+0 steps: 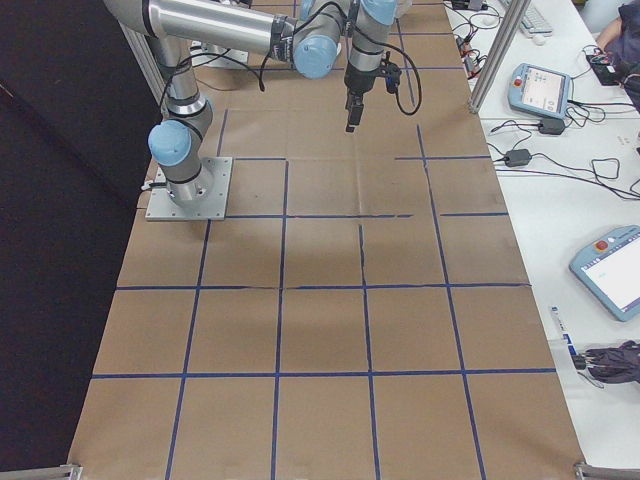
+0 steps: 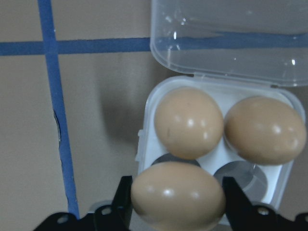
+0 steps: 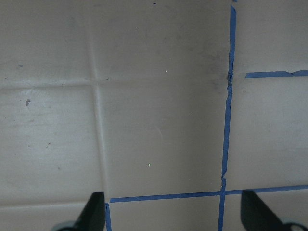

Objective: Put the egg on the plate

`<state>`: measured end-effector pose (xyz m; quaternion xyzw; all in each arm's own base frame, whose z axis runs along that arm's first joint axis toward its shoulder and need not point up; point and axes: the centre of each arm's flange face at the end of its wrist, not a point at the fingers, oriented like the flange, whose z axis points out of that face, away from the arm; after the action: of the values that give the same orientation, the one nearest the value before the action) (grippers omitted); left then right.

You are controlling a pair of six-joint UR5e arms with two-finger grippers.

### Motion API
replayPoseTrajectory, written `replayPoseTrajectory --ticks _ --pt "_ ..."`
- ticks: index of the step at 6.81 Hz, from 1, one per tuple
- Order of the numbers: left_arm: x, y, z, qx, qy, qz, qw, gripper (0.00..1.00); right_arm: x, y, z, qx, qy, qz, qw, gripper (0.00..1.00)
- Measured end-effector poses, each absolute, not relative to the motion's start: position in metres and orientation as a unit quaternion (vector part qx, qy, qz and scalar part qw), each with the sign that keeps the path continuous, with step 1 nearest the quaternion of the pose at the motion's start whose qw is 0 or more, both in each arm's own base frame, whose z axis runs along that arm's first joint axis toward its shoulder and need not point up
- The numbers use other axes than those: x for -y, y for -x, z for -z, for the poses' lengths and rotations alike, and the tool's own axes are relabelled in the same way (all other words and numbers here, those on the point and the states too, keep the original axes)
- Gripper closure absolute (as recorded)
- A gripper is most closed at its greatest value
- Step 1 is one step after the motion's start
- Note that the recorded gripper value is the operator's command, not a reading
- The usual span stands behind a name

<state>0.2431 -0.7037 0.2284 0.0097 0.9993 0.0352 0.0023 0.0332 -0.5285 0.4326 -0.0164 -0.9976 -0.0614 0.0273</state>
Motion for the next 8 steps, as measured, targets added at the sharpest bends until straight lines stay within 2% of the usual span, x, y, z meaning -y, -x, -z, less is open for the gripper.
replayPoseTrajectory --ticks 3,5,7,8 --pt "0.655 -0.193 -0.286 -0.996 0.034 -0.08 -0.026 0.69 0.528 -0.033 -0.433 0.998 0.016 0.061 0.027 0.0" --pt "0.591 -0.117 -0.303 -0.991 0.082 -0.102 -0.033 0.68 0.528 -0.033 -0.433 0.998 0.016 0.061 0.027 0.0" --pt "0.527 -0.06 -0.295 -0.983 0.125 -0.124 -0.047 0.75 0.528 -0.033 -0.433 0.998 0.016 0.061 0.027 0.0" --pt "0.507 -0.042 -0.28 -0.979 0.14 -0.132 -0.059 0.72 0.528 -0.033 -0.433 0.998 0.016 0.061 0.027 0.0"
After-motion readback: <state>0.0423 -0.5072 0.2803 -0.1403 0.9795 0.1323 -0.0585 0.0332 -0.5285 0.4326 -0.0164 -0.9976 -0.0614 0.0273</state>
